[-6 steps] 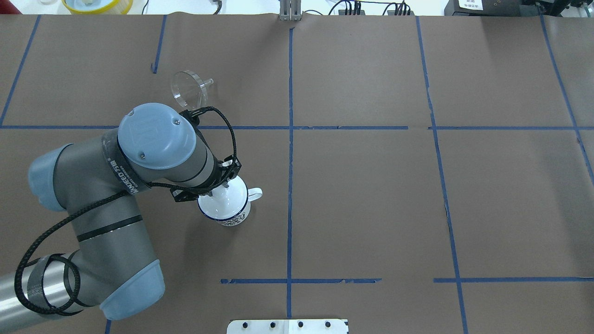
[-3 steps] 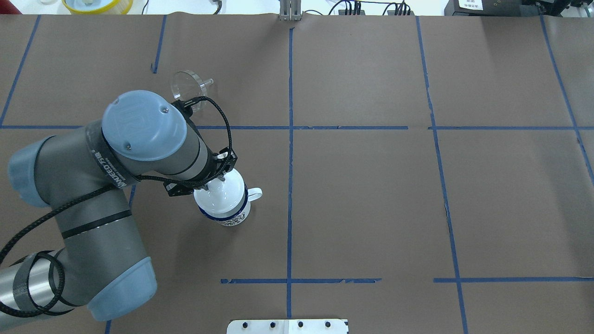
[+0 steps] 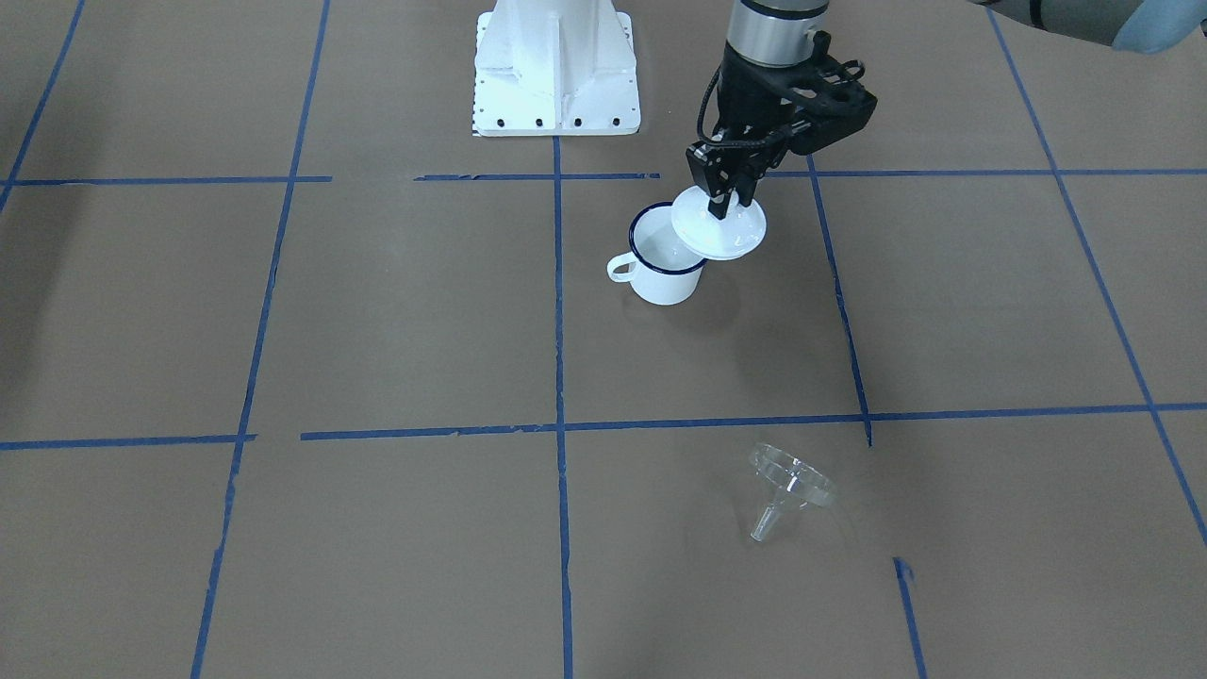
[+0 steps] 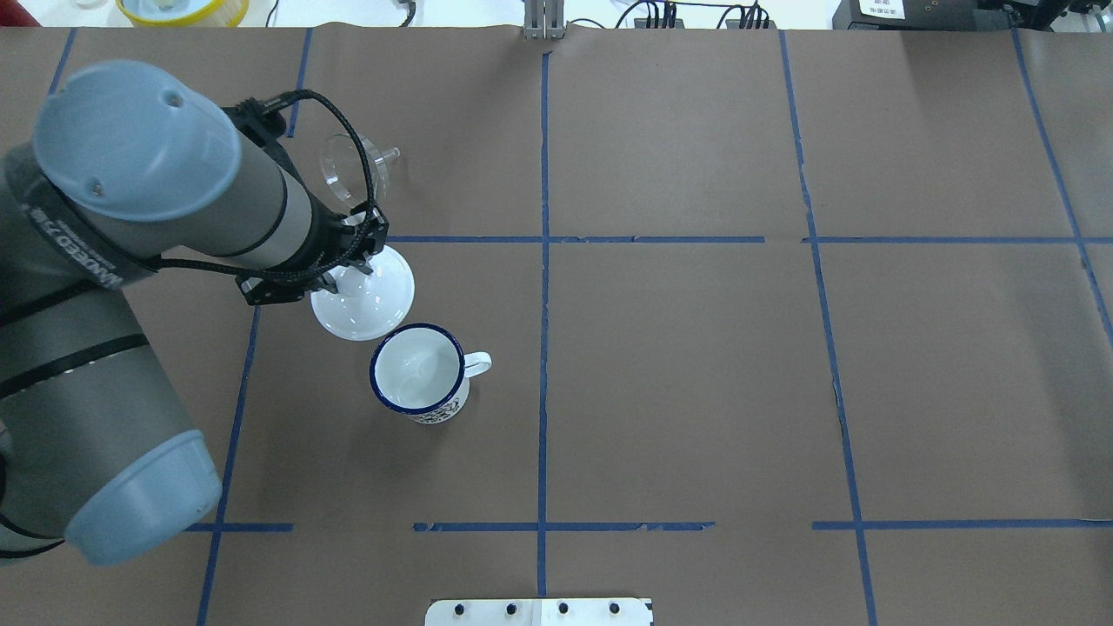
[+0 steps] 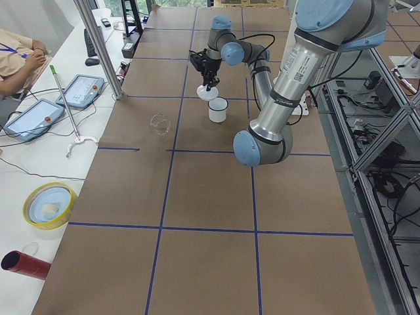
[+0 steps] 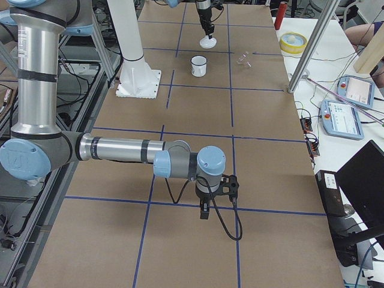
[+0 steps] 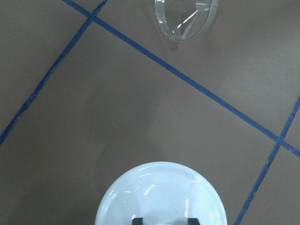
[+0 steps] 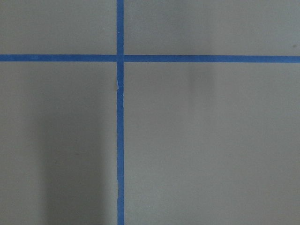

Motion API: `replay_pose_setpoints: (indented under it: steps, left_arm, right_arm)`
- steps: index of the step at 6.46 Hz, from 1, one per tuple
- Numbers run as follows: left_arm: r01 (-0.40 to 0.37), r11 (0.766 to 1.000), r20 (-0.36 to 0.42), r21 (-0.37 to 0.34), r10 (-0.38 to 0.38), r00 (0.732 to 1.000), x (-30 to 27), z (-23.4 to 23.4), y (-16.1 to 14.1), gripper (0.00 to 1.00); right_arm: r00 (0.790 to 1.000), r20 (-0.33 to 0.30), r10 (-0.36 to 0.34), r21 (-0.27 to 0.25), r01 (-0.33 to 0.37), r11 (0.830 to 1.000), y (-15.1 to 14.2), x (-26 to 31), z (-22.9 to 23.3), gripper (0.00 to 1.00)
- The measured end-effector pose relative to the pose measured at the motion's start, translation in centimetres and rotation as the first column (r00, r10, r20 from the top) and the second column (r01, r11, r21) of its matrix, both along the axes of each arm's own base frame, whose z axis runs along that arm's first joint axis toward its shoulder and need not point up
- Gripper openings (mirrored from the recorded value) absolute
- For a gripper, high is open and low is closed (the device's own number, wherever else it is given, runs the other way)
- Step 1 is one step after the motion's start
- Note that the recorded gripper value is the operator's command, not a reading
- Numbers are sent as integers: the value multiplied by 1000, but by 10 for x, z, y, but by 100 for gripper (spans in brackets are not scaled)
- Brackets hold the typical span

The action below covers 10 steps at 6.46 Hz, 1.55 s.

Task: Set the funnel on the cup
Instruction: 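Carry the lid beside the mug and set it on the table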

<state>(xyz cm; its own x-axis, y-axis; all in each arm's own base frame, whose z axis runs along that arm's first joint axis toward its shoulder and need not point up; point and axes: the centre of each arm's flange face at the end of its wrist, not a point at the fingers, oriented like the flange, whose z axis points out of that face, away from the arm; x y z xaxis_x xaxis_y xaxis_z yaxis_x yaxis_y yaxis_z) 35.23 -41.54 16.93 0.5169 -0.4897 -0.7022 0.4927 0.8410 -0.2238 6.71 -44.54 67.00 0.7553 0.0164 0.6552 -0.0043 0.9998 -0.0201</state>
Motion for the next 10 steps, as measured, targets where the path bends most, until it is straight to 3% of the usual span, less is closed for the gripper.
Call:
replay_pose_setpoints:
  steps: [3,6,9,10]
  left_arm:
    - [-116,991,95,63,110,989,-20,85,-2,0]
    - [-210,978,10,8,209,978,6,190,-6,0]
    - [-215,976,-10,-35,215,977,25,233,-14,0]
    - [-220,974,-16,-46,219,975,28,238,-14,66]
  right_arm:
    - [1000,0,0,0,0,1000,0,0,0,100]
    - [1000,0,0,0,0,1000,0,0,0,100]
    - [1000,0,0,0,0,1000,0,0,0,100]
    - [1000,0,0,0,0,1000,0,0,0,100]
